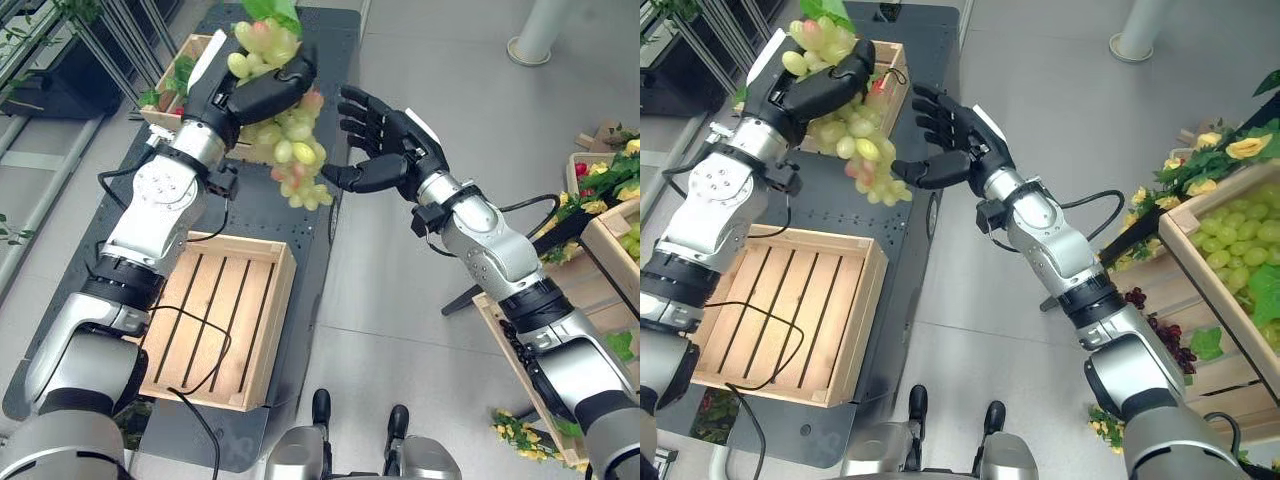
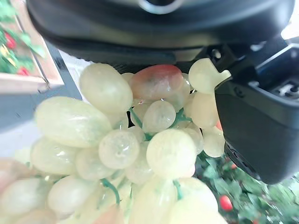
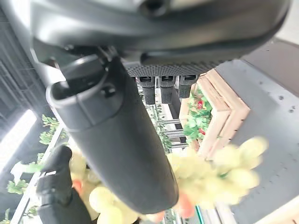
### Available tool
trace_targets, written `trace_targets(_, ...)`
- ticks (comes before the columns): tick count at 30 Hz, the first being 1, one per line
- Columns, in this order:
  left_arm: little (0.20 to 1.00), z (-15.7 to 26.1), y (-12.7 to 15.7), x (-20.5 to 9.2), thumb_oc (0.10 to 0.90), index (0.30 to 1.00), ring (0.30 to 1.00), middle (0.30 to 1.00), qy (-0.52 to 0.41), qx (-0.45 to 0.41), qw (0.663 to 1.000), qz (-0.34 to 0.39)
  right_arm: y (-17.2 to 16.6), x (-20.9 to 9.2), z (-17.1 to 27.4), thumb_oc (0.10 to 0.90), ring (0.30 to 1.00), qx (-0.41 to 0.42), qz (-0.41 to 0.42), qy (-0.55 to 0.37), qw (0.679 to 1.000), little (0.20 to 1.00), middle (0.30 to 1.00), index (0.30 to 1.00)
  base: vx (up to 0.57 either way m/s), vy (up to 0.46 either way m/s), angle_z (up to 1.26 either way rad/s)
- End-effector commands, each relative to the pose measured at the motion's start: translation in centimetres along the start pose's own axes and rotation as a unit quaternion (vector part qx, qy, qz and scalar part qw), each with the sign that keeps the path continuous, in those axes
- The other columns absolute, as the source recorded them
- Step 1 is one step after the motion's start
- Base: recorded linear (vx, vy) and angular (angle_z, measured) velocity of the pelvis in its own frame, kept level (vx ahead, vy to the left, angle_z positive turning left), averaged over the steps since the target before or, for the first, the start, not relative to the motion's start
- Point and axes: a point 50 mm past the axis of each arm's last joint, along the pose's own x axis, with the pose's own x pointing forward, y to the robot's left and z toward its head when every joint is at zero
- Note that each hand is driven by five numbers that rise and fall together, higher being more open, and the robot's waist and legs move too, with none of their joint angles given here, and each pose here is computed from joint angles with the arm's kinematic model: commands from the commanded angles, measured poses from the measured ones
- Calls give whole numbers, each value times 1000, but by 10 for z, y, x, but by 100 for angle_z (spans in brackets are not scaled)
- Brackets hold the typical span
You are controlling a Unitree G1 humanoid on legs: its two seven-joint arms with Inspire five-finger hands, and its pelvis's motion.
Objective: Pick up the fruits from the basket on one side to the basket on the other side
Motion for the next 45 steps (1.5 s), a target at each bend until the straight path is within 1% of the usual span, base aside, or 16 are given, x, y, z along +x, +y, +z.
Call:
trace_targets(1,300,3,-12,14,400,300,300,300,-46,-52,998,10,12,6,-20,800,900,84,-23,-3,996,900,900,900,14,-9,-15)
trace_targets(3,300,4,-22,20,400,300,300,300,-46,-53,997,-8,19,11,-17,800,900,103,-8,-3,995,900,900,900,11,-3,-6)
trace_targets(7,300,6,-31,26,400,300,300,300,-49,-62,997,-24,27,14,-18,800,900,135,10,8,991,900,900,900,16,-5,-7)
trace_targets(9,300,10,-40,31,400,300,300,300,-58,-73,995,-38,36,17,-24,800,900,166,30,29,985,900,900,900,25,-3,-14)
trace_targets(16,300,22,-54,38,400,300,300,300,-78,-93,991,-53,51,17,-36,800,900,213,49,61,974,900,900,900,21,-6,-6)
trace_targets(19,300,28,-59,41,400,300,300,300,-90,-99,989,-59,56,17,-41,800,900,253,62,78,962,900,900,900,9,-6,-3)
trace_targets(20,300,30,-61,41,400,300,300,300,-94,-102,988,-65,58,17,-44,800,900,290,65,87,951,900,900,900,0,0,0)
trace_targets(22,300,31,-63,41,400,300,300,300,-96,-106,987,-69,61,17,-46,800,900,307,68,89,945,900,900,900,0,0,0)
trace_targets(27,300,30,-68,42,400,300,300,300,-90,-113,986,-79,63,20,-39,800,900,322,63,52,943,900,900,900,1,-10,-3)
trace_targets(29,300,26,-70,41,400,300,300,300,-81,-106,988,-80,61,21,-28,800,900,320,50,3,946,900,900,900,2,-9,-2)
trace_targets(30,300,22,-69,40,400,300,300,300,-75,-105,989,-78,60,22,-21,571,556,314,37,-22,949,556,556,556,0,0,0)
trace_targets(31,300,22,-69,40,400,300,300,300,-75,-105,989,-78,60,22,-21,571,556,314,37,-22,949,556,556,556,0,0,0)
trace_targets(32,300,17,-68,39,400,300,300,300,-67,-107,989,-72,57,22,-15,400,300,310,18,-42,950,300,300,300,0,0,0)
trace_targets(37,300,11,-64,37,400,300,300,300,-56,-108,991,-58,52,21,-13,400,300,294,-8,-58,954,300,300,300,0,0,0)
trace_targets(45,300,-1,-45,31,400,300,300,300,-34,-94,995,-21,36,14,-18,400,300,232,-42,-57,970,300,300,300,0,1,0)
